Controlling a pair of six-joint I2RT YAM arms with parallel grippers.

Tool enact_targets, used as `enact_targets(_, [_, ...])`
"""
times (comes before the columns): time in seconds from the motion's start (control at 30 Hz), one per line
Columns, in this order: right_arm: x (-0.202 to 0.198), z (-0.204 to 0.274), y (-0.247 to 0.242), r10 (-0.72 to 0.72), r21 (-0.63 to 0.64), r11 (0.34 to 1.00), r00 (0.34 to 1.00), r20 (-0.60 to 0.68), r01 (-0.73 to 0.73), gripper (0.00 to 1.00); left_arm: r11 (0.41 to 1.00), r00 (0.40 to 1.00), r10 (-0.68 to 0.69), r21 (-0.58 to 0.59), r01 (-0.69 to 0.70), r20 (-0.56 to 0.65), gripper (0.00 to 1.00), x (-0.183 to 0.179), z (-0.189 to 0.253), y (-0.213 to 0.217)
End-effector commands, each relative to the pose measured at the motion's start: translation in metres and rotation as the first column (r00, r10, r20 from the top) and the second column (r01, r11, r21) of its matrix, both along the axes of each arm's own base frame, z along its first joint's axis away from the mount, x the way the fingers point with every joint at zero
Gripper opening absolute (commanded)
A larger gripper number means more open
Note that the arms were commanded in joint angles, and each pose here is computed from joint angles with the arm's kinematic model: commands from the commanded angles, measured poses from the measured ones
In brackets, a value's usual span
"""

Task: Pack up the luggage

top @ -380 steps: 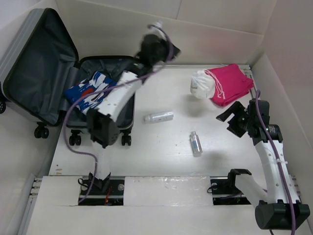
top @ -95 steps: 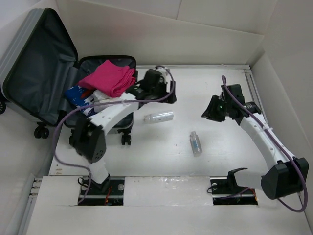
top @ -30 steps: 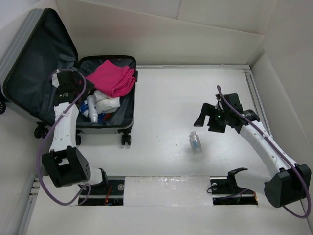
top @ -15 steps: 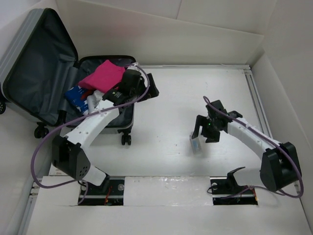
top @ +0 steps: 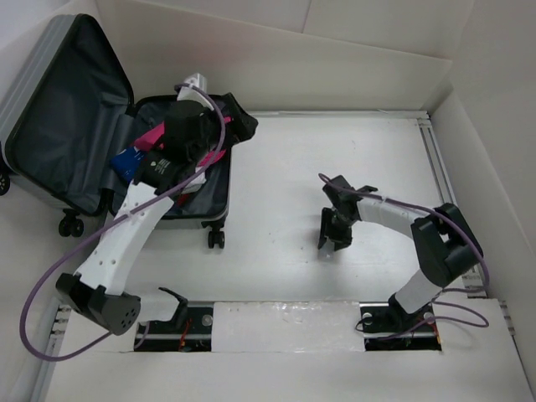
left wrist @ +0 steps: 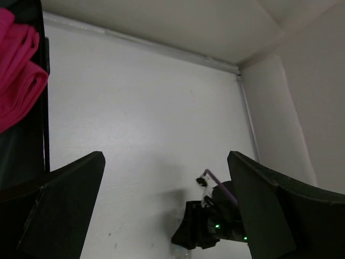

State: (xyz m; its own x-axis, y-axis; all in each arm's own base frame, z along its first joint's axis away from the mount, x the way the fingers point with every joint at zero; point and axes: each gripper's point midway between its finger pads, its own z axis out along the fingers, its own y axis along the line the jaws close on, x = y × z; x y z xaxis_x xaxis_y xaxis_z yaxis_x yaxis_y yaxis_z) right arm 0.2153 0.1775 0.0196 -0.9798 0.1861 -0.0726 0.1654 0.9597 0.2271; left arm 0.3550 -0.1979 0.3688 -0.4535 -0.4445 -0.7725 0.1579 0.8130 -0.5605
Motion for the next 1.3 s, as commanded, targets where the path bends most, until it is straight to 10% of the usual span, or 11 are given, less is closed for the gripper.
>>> enact_targets(0.0, [0.034, 0.006, 0.044, 0.031, 0.063, 0.997, 0.993, 0.115, -0.038, 0.05, 0.997, 0.988, 0.01, -0.081, 0.002, 0.151, 0.96, -0.017, 0.068, 0.011])
enact_targets(0.37, [0.077, 0.209, 0.251, 0.175, 0.467, 0.792, 0.879, 0.444, -0.394, 0.08, 0.956, 0.936, 0.231, -0.242, -0.167, 0.265, 0.96, -0.028, 0.144, 0.054])
enact_targets(0.43, [0.081, 0.251, 0.286, 0.141, 0.582, 0.689, 0.867, 0.478, -0.432, 0.23, 0.934, 0.913, 0.315, -0.254, -0.25, 0.258, 0.96, -0.026, 0.143, 0.07])
enact_targets(0.5, [0.089, 0.253, 0.316, 0.12, 0.647, 0.638, 0.884, 0.451, -0.417, 0.66, 0.905, 0.876, 0.416, -0.205, -0.372, 0.243, 0.96, -0.022, 0.133, 0.093])
enact_targets(0.7, [0.098, 0.265, 0.317, 0.089, 0.688, 0.604, 0.892, 0.443, -0.402, 0.9, 0.859, 0.834, 0.506, -0.047, -0.509, 0.218, 0.94, 0.008, 0.101, 0.107])
enact_targets(0.87, [0.102, 0.251, 0.257, 0.057, 0.595, 0.716, 0.881, 0.471, -0.365, 0.78, 0.907, 0.906, 0.401, 0.078, -0.413, 0.132, 0.89, 0.049, 0.064, 0.069])
enact_targets(1.07, [0.066, 0.202, 0.167, 0.033, 0.443, 0.858, 0.889, 0.457, -0.26, 0.16, 0.962, 0.96, 0.274, 0.031, -0.272, -0.066, 0.62, 0.129, -0.006, 0.074])
enact_targets(1.27, [0.038, 0.164, 0.118, 0.022, 0.368, 0.909, 0.907, 0.422, -0.194, 0.12, 0.984, 0.97, 0.164, -0.043, -0.174, -0.178, 0.56, 0.198, -0.058, 0.062])
